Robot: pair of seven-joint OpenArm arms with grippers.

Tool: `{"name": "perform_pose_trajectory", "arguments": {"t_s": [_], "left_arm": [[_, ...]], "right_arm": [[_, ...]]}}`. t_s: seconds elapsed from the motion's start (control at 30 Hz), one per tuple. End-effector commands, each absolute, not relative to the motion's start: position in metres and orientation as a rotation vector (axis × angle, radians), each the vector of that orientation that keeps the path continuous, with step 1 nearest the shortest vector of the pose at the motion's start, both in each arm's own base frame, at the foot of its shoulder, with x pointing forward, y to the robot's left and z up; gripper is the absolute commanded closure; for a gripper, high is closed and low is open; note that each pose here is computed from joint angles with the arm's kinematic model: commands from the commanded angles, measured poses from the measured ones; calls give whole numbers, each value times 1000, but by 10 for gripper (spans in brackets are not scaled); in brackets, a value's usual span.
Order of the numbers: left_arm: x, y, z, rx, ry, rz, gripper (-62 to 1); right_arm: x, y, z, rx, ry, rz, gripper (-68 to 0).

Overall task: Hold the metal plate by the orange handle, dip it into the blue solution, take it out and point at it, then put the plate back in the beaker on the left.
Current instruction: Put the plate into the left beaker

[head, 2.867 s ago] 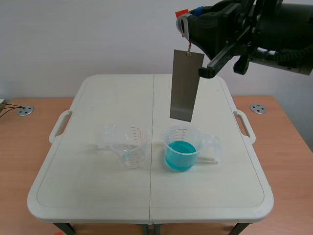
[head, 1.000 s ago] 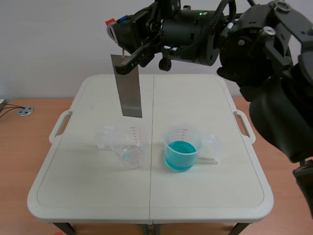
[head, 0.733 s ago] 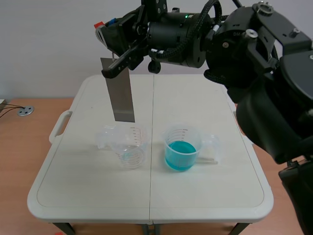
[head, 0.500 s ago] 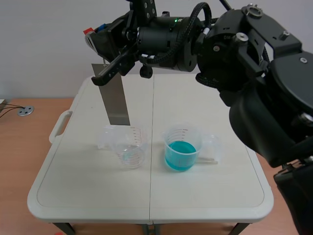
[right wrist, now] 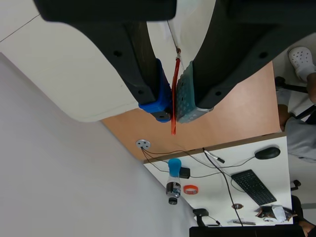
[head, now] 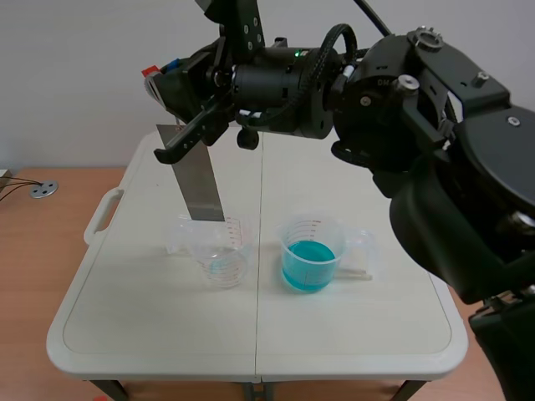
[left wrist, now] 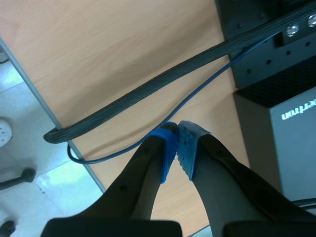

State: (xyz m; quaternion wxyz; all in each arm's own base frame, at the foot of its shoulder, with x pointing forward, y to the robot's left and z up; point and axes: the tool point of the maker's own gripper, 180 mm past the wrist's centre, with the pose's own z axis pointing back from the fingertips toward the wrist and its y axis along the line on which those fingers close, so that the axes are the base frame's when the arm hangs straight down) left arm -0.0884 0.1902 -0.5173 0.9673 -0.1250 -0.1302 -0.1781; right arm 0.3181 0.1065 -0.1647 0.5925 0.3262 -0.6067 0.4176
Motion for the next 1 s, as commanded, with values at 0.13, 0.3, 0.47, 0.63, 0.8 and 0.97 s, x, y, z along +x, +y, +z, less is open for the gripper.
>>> {"name": "perform_pose_trajectory", "arguments": {"t_s": [0.13,0.3,0.47,0.63,0.8,0.97], "left_arm": [[-95,190,-517,-256,-249,-357,-30],[-93,191,-517,-254,-249,-357,-30],[-97,192,-518,-251,-239,-354,-30],[-100,189,-519,-255,-234,-344,-30],[-108,181,-521,-262,-221,-318,-30],[-110,170,-522,-277,-223,-296,-30]], "right_arm": [[321,107,-149,762,-1461,965,-13],[322,106,-149,761,-1462,961,-13],[323,106,-150,753,-1457,956,-13],[321,105,-156,752,-1441,950,-13],[318,105,-164,754,-1420,938,-13],[317,104,-171,736,-1407,943,-13]]}}
